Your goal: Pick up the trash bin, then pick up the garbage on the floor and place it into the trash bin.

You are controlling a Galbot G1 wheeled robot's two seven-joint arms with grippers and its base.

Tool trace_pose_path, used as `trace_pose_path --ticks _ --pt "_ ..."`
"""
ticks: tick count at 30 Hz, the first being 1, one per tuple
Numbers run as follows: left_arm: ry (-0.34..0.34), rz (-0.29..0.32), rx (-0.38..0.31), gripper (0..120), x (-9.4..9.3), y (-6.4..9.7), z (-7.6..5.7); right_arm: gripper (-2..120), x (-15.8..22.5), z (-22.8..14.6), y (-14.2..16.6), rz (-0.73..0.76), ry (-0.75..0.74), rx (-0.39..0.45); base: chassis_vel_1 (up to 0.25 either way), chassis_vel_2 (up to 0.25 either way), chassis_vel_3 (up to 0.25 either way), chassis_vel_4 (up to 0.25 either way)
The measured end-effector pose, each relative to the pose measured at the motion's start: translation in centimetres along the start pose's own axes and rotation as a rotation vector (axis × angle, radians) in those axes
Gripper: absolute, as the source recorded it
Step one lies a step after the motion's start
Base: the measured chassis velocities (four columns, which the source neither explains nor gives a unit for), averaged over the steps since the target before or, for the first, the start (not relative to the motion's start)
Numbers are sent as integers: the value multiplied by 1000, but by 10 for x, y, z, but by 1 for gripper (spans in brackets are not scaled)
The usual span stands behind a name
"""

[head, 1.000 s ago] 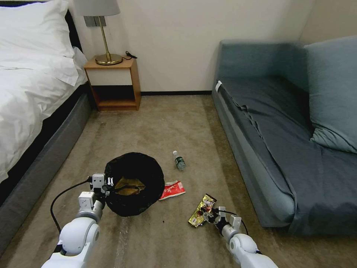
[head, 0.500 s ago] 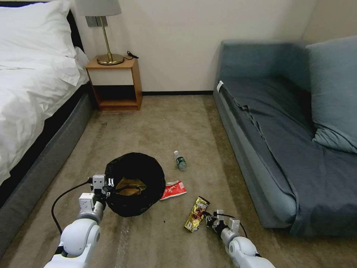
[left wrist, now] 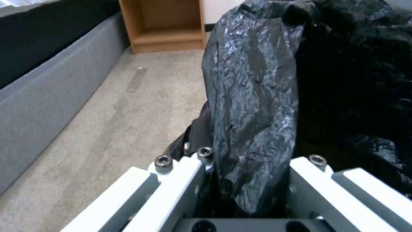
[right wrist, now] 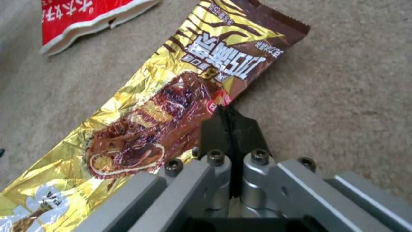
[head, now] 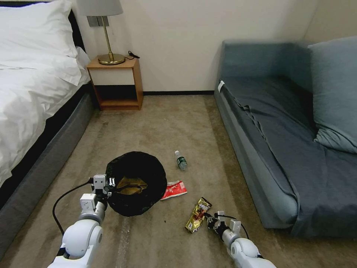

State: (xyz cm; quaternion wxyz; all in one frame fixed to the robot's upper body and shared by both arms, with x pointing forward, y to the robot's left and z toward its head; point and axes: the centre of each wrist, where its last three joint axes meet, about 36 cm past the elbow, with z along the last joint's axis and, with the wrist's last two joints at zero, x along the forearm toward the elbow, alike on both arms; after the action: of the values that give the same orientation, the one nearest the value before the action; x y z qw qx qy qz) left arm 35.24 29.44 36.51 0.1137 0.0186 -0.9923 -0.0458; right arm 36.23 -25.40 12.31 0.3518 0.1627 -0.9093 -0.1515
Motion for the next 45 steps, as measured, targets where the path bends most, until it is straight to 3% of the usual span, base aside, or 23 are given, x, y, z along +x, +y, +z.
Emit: trace_pose_path --ticks 20,34,40,45 --pt "-3 3 3 4 2 -7 -1 0 22 -38 2 -35 -111 64 0 0 0 0" --pt "-10 15 1 4 -3 -11 -4 0 50 -114 10 -73 -259 146 0 0 0 0" --pt "-13 24 -2 4 -6 -13 -6 0 71 -155 27 -122 -309 198 0 0 0 0" --pt "-14 33 -1 4 -9 -16 -6 0 85 -189 68 -217 -352 185 0 0 0 0"
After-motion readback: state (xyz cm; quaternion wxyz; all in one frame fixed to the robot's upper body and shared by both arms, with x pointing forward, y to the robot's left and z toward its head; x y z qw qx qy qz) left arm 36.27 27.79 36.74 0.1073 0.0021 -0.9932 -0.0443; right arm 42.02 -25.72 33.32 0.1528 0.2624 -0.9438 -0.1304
